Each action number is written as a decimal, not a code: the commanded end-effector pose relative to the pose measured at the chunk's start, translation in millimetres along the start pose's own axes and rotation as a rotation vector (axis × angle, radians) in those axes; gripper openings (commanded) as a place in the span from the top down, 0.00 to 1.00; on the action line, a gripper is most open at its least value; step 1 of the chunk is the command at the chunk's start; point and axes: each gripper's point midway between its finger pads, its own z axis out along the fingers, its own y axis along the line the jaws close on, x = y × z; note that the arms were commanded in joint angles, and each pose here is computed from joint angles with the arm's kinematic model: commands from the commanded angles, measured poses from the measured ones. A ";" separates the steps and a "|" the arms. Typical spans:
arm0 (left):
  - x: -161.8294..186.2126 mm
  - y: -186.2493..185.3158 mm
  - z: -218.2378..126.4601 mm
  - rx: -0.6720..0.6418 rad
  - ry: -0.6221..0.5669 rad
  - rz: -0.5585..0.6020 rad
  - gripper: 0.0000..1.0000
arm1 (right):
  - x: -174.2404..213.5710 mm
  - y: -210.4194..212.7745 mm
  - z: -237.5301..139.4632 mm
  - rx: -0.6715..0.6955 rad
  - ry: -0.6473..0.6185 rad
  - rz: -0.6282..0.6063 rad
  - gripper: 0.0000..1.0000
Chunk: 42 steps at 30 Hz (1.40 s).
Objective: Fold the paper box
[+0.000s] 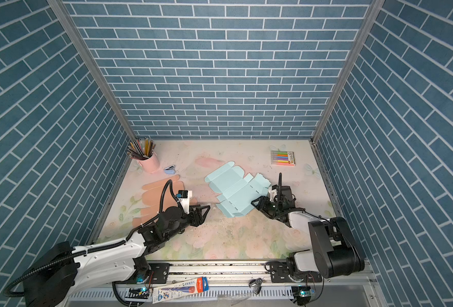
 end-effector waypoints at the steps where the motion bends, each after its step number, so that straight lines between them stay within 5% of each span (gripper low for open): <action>1: -12.6 -12.3 0.8 0.037 -0.027 0.003 0.35 | 1.3 0.7 7.1 -0.013 0.002 0.035 0.47; 21: -11.6 -7.5 -1.0 -0.015 0.010 -0.009 0.34 | -11.1 -11.2 6.1 0.018 0.003 -0.007 0.98; 30: -15.9 -4.0 -8.7 -0.059 0.023 0.011 0.34 | -34.2 -8.6 -9.2 0.153 0.118 -0.216 1.00; 42: -21.6 -6.0 -23.0 -0.034 -0.011 0.018 0.34 | -33.3 -32.9 -17.6 0.315 0.280 -0.311 1.00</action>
